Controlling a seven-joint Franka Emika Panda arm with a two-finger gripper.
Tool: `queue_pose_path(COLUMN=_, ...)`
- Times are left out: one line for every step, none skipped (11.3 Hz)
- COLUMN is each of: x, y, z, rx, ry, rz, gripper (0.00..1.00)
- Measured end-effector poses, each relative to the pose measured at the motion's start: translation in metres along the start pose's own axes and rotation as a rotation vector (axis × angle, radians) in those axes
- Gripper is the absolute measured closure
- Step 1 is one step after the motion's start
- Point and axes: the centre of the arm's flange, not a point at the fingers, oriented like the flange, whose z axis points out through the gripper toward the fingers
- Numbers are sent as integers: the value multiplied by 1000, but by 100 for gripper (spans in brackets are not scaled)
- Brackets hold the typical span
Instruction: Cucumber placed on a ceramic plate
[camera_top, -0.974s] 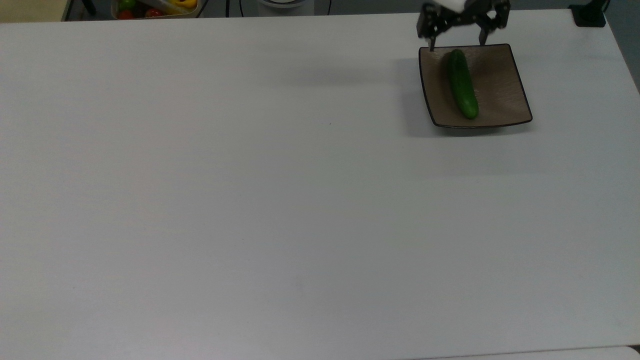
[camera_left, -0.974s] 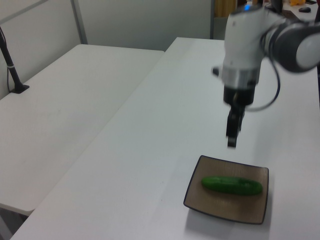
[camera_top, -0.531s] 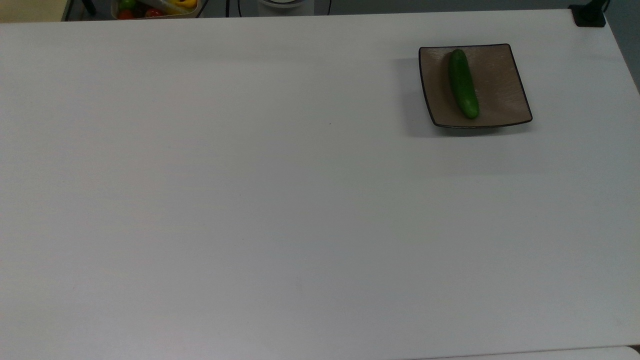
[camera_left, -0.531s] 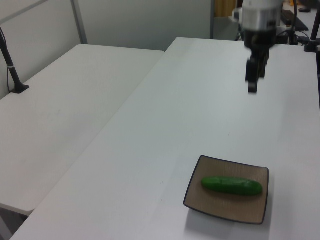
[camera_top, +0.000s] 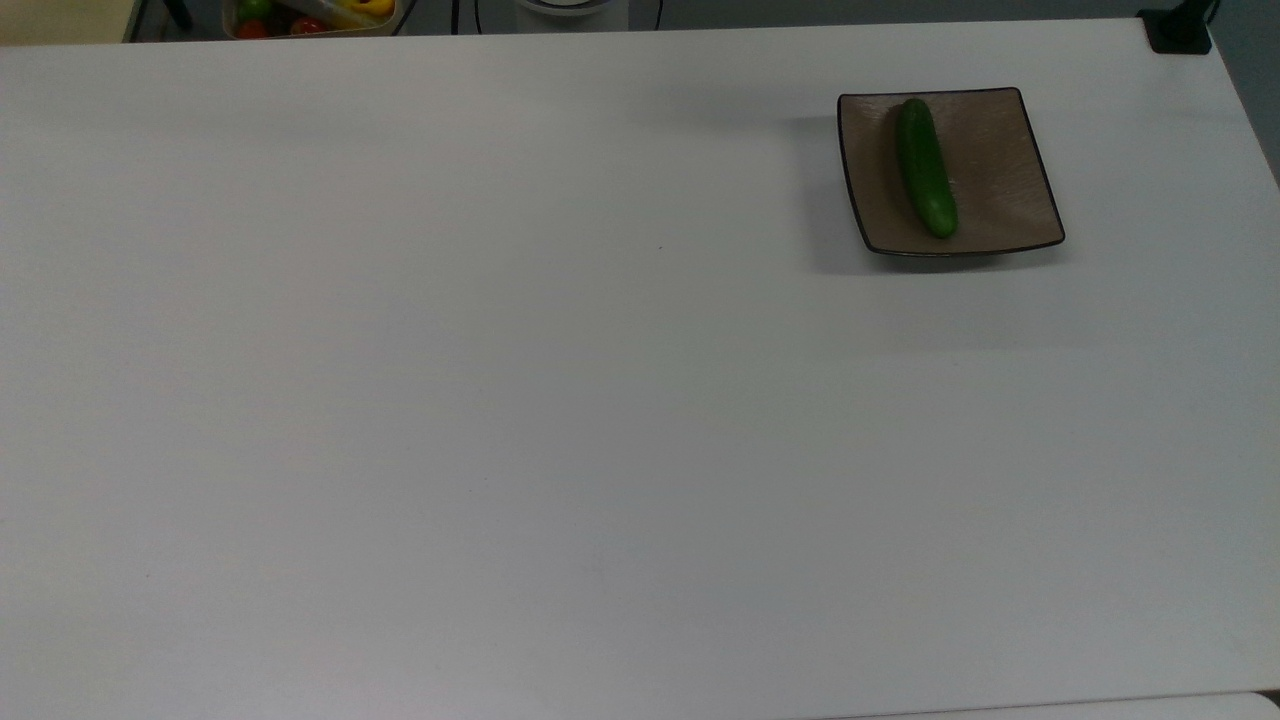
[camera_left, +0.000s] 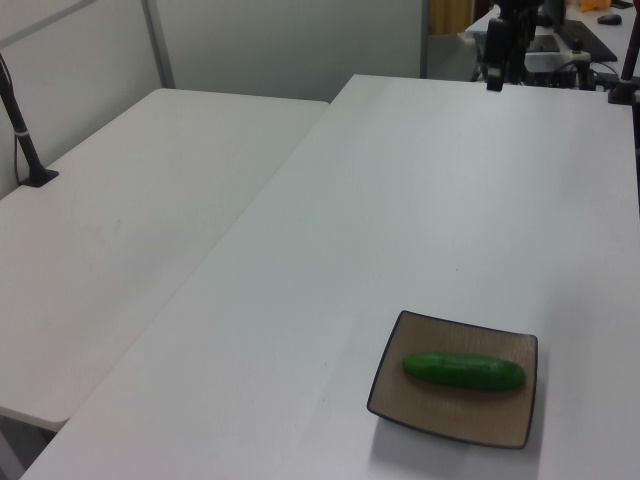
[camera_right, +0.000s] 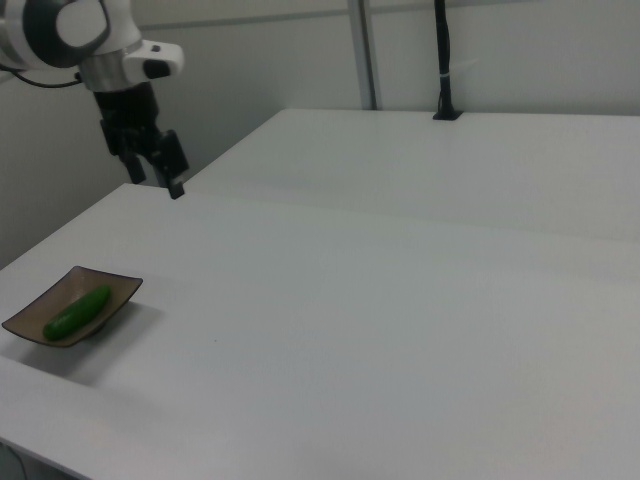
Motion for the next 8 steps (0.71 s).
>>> queue_pose_path(x=6, y=18, z=1, rx=3, ry=-2, rz=-37, gripper=0)
queue_pose_path(x=11, y=29, z=2, rx=5, ry=2, rz=-77, gripper=0)
queue_pose_path(x=18, y=37, z=4, rx=8, ry=21, rz=-108, gripper=0)
queue_pose_path(x=26, y=43, z=9, rx=9, ry=36, rz=-138, gripper=0)
queue_pose_path(x=37, y=50, z=16, rx=9, ry=51, rz=-167, gripper=0)
queue_pose_path(x=46, y=55, z=21, rx=10, ry=74, rz=-185, gripper=0)
queue_pose_path(x=53, y=60, z=24, rx=15, ry=90, rz=-191, gripper=0)
queue_pose_path(x=53, y=61, z=24, rx=17, ry=91, rz=-190, gripper=0)
